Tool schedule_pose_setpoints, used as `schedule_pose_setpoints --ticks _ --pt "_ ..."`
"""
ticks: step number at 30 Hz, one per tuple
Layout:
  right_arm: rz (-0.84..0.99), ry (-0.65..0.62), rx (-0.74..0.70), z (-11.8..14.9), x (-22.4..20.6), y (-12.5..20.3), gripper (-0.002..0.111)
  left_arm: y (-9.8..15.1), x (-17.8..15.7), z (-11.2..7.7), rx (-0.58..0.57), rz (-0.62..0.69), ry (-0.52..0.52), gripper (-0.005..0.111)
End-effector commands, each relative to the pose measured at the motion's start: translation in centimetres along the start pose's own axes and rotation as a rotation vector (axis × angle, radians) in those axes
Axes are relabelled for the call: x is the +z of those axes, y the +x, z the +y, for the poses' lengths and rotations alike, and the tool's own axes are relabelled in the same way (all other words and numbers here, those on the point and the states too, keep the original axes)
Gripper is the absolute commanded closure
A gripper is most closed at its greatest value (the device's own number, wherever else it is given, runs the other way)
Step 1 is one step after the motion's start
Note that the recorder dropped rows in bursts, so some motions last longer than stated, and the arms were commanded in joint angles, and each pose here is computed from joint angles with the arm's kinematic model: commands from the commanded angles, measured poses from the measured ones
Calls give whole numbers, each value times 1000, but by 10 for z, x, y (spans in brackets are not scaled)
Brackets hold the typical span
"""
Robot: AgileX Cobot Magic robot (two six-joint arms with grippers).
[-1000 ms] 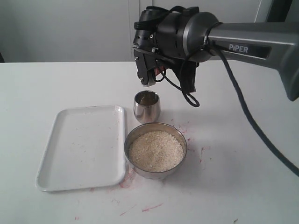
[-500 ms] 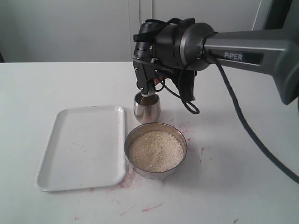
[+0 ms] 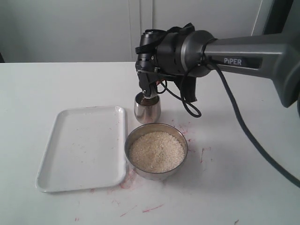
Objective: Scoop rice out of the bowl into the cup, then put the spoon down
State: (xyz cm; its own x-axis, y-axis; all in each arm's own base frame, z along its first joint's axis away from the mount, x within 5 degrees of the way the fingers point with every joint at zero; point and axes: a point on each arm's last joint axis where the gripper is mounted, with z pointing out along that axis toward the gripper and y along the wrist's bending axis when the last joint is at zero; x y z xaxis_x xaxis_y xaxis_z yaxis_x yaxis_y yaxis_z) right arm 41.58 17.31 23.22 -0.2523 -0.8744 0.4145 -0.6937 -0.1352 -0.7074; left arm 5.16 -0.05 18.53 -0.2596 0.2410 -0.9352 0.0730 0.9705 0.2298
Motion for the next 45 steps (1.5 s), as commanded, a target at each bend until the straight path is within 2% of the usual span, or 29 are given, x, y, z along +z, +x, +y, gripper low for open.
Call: schedule_pose_setpoints --ticks 1,5,10,17,20,25,29,37,40,45 --pt "6 20 -15 1 0 0 108 7 1 -2 -5 54 17 92" --pt "32 43 -35 2 1 2 108 7 1 -2 -5 54 17 92" --pt "44 77 66 -1 0 3 108 7 1 -2 -5 54 17 92" --pt "19 11 -48 5 -2 -1 108 7 1 -2 -5 54 17 92" --pt "40 52 59 2 -2 1 108 7 1 -2 -5 54 17 92" --pt "5 -46 -90 11 -2 -2 108 7 1 -2 -5 54 17 92" --pt "44 28 -16 5 0 -1 108 7 1 -2 -5 54 17 92" --pt "67 34 -61 5 0 1 108 7 1 -2 -5 54 17 92" --pt "38 11 -120 8 -3 -4 108 7 1 -2 -5 54 17 92" --pt "69 77 -109 3 -6 -4 108 7 1 -2 -5 54 17 92"
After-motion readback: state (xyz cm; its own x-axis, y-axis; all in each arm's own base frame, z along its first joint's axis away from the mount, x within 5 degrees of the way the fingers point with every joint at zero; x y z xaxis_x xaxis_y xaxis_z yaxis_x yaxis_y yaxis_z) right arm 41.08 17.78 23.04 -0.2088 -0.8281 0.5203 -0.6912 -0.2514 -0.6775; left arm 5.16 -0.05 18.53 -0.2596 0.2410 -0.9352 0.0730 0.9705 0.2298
